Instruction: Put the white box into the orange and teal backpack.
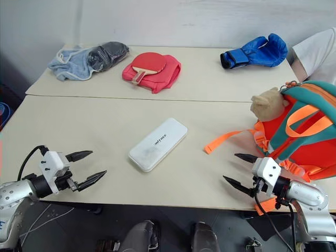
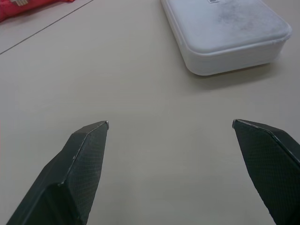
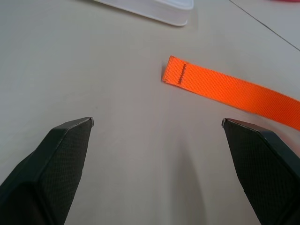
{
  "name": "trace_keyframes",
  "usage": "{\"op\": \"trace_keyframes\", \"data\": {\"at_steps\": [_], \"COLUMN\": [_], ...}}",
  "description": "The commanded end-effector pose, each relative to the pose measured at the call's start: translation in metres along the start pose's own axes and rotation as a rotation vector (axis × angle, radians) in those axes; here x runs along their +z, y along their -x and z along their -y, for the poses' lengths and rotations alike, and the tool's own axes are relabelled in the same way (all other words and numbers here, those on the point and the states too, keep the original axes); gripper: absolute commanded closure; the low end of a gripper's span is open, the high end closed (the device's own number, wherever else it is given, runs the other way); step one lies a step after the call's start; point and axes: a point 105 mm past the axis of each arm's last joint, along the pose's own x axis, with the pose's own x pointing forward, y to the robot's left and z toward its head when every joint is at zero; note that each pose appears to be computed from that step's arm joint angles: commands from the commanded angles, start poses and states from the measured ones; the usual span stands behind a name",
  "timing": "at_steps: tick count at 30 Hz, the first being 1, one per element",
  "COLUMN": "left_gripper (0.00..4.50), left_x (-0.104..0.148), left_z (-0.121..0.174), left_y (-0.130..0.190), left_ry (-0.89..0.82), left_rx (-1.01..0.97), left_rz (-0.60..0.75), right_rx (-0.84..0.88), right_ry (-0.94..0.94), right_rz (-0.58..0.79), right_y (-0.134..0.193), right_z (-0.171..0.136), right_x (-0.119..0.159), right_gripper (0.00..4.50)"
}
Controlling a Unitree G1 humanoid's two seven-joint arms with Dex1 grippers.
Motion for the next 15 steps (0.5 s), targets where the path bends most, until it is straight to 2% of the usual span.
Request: {"op": "trace_keyframes", "data": {"at_steps": [1, 9, 11, 13, 15], "left_gripper": [0.05, 0.05, 0.05, 0.42, 0.94], "left_x": [0.014, 0.020, 0.020, 0.022, 0.020], "left_z": [-0.005, 0.008, 0.008, 0.005, 0.008], "left_y": [0.002, 0.004, 0.007, 0.009, 0.010], "left_ry": [-0.049, 0.057, 0.089, 0.104, 0.119], "left_rx": [0.028, -0.073, -0.056, 0.005, 0.040], "left_rz": [0.031, 0.052, 0.054, 0.067, 0.065], "right_rx": [-0.007, 0.002, 0.005, 0.045, 0.074], "right_ry": [0.036, 0.028, -0.018, -0.036, -0.032], "right_rz": [0.026, 0.048, 0.118, 0.144, 0.127], "right_y": [0.003, -0.005, -0.024, -0.044, -0.057], "right_z": [0.005, 0.009, 0.013, 0.010, 0.005], "right_x": [0.006, 0.008, 0.029, 0.048, 0.055], "right_gripper": [0.00, 0.00, 0.00, 0.59, 1.27]}}
